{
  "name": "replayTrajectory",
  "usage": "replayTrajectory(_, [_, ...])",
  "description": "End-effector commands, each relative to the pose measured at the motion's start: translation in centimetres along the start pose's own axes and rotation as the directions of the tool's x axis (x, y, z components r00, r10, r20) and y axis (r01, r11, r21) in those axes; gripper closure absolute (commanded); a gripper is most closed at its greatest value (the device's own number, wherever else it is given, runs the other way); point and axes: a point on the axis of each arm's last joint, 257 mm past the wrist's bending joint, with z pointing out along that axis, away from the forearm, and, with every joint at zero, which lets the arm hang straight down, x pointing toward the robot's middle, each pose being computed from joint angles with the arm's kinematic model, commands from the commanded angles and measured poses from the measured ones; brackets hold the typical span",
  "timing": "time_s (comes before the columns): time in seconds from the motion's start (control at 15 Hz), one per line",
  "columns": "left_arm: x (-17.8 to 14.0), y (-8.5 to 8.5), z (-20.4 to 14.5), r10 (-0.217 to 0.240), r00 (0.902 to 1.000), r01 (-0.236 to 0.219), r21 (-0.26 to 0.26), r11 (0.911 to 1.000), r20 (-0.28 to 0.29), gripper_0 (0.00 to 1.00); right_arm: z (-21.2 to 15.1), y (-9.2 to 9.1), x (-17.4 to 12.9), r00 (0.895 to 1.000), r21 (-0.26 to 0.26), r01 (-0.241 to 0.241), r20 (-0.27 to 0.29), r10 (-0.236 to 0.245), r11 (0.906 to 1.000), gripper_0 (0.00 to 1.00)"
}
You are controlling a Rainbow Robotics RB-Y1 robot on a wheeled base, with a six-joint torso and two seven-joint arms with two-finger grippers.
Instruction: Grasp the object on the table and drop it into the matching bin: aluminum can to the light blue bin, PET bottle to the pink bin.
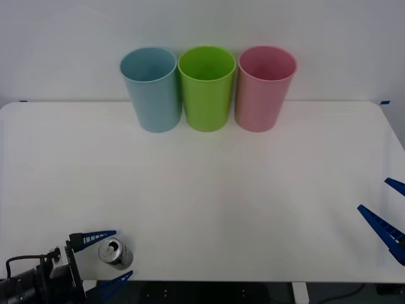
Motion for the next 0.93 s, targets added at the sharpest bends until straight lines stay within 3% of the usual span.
replayTrajectory(0.07, [-0.05, 0.0, 0.19, 0.001, 1.0, -0.001, 0.002, 1.0, 0.001, 0.0, 0.0, 0.0, 0.0, 1.0, 0.0, 0.0, 0.0, 0.0, 1.0, 0.0])
replayTrajectory(0.13, [-0.06, -0.02, 0.24, 0.0, 1.0, 0.0, 0.002, 1.0, 0.002, 0.0, 0.0, 0.0, 0.0, 1.0, 0.0, 0.0, 0.0, 0.0, 1.0, 0.0])
replayTrajectory(0.2, [-0.1, -0.11, 0.38, -0.006, 1.0, 0.006, 0.001, 1.0, 0.006, 0.6, 0.0, 0.0, 0.0, 1.0, 0.0, 0.0, 0.0, 0.0, 1.0, 0.0])
replayTrajectory(0.27, [0.03, -0.16, 0.29, -0.008, 1.0, 0.008, -0.002, 1.0, 0.005, 0.85, 0.0, 0.0, 0.0, 1.0, 0.0, 0.0, 0.0, 0.0, 1.0, 0.0])
replayTrajectory(0.33, [-0.12, -0.15, 0.46, -0.006, 0.9999, 0.006, -0.001, 1.0, 0.01, 0.94, 0.0, 0.0, 0.0, 1.0, 0.0, 0.0, 0.0, 0.0, 1.0, 0.0])
replayTrajectory(0.47, [-0.08, -0.09, 0.46, -0.007, 0.9999, 0.007, -0.003, 1.0, 0.008, 1.0, 0.0, 0.0, 0.0, 1.0, 0.0, 0.0, 0.0, 0.0, 1.0, 0.0])
replayTrajectory(0.93, [-0.27, 0.18, 0.51, -0.016, 0.9997, 0.016, -0.015, 0.9998, 0.017, 1.0, 0.0, 0.0, 0.0, 1.0, 0.0, 0.0, 0.0, 0.0, 1.0, 0.0])
